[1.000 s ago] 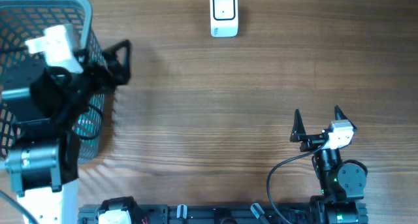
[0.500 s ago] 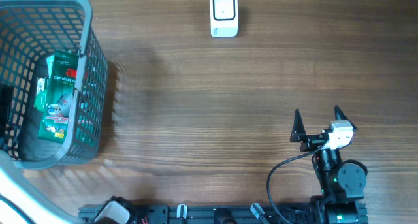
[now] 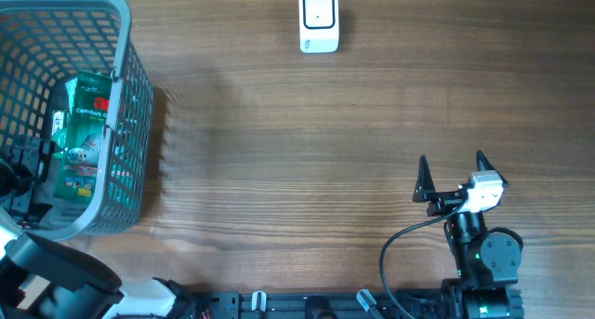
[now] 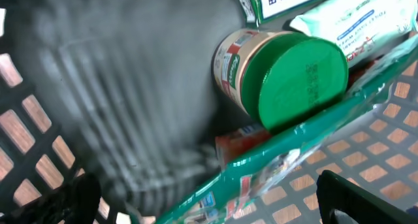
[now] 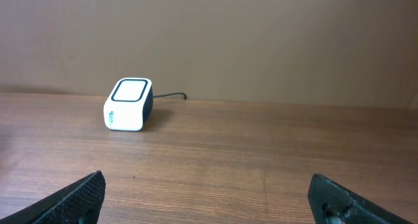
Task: Scan the item barcode
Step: 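Reach the left gripper into the basket and grasp the green 3M pack, then lift the green 3M pack out and place it on the table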
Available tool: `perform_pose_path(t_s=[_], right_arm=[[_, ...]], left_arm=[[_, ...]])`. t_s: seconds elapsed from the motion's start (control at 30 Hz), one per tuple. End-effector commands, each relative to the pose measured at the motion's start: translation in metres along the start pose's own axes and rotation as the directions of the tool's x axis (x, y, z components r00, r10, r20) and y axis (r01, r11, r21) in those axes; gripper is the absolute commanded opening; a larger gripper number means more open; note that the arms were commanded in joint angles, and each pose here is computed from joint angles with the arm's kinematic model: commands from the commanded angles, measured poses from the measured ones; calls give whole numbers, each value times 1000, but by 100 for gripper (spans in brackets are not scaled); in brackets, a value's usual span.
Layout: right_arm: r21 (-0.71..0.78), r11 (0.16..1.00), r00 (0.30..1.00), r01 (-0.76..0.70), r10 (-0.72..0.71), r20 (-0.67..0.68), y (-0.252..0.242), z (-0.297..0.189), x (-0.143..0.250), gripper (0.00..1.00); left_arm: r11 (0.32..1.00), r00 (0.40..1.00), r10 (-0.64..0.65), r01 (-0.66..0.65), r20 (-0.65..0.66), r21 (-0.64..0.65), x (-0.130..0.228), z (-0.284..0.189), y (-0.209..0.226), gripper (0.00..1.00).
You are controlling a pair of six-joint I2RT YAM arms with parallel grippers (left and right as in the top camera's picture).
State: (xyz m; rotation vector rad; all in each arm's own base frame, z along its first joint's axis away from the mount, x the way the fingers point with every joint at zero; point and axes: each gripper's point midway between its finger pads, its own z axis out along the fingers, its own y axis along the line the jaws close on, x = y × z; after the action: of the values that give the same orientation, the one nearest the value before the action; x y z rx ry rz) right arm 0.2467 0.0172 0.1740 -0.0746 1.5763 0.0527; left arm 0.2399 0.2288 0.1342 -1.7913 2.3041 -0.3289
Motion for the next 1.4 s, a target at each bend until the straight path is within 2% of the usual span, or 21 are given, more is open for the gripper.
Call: perform_pose_path(t_s=[0.0, 0.07, 0.13, 0.33, 0.4, 0.47, 0.5, 0.6, 0.7, 0.8, 0.87, 0.93, 1.03, 1.13, 1.2, 1.23, 1.3, 1.37], right_arm=[[-15, 1000, 1000, 13, -12, 6, 3, 0, -1, 100], [-15, 1000, 1000, 12, -12, 6, 3, 0, -1, 100], [-15, 1000, 1000, 13, -12, 6, 3, 0, -1, 100], [-15, 1000, 1000, 13, -12, 6, 3, 0, -1, 100], [-15, 1000, 1000, 12, -12, 6, 3, 0, -1, 100], [-15, 1000, 1000, 13, -12, 6, 3, 0, -1, 100], [-15, 1000, 1000, 13, -12, 6, 3, 0, -1, 100], [-15, 1000, 1000, 13, -12, 6, 3, 0, -1, 100], [-16, 1000, 1000, 12, -12, 6, 3, 0, -1, 100], [-15, 1000, 1000, 12, -12, 6, 3, 0, -1, 100], [-16, 1000, 1000, 13, -12, 6, 3, 0, -1, 100], [-15, 1000, 1000, 13, -12, 6, 3, 0, -1, 100], [-15, 1000, 1000, 12, -12, 6, 3, 0, -1, 100], [-15, 1000, 1000, 12, -12, 6, 3, 0, -1, 100], [-15, 1000, 1000, 13, -13, 6, 3, 0, -1, 100], [-15, 1000, 1000, 12, -12, 6, 3, 0, -1, 100], [-15, 1000, 1000, 13, -12, 6, 3, 0, -1, 100], [-16, 1000, 1000, 12, -12, 6, 3, 0, -1, 100]], left_arm=[[1000, 997, 28, -28, -68, 2, 10, 27, 3, 100], [999, 996, 40, -40, -85, 8, 14, 40, 1, 100], [995, 990, 76, -68, -116, 70, 26, 53, -14, 100], [963, 958, 253, -237, -138, 125, 61, 67, -63, 99], [948, 943, 305, -288, -133, 138, 70, 70, -76, 52], [934, 933, 342, -324, -113, 152, 70, 71, -84, 11], [929, 930, 353, -335, -100, 157, 68, 70, -85, 4], [929, 938, 342, -329, -55, 171, 54, 56, -91, 4], [913, 936, 346, -351, 61, 209, 35, 8, -110, 4], [855, 886, 353, -436, 301, 280, 24, -94, -143, 4], [797, 841, 333, -492, 426, 350, 39, -156, -158, 4], [729, 783, 292, -554, 549, 402, 70, -216, -157, 4], [664, 721, 288, -625, 630, 411, 104, -255, -151, 4], [482, 694, 383, -713, 610, 509, 162, -272, -166, 4], [313, 644, 513, -756, 568, 575, 211, -271, -179, 4], [260, 613, 580, -764, 537, 591, 232, -262, -183, 4], [175, 532, 697, -777, 481, 605, 266, -241, -186, 4], [89, 409, 825, -775, 390, 625, 306, -207, -183, 4]])
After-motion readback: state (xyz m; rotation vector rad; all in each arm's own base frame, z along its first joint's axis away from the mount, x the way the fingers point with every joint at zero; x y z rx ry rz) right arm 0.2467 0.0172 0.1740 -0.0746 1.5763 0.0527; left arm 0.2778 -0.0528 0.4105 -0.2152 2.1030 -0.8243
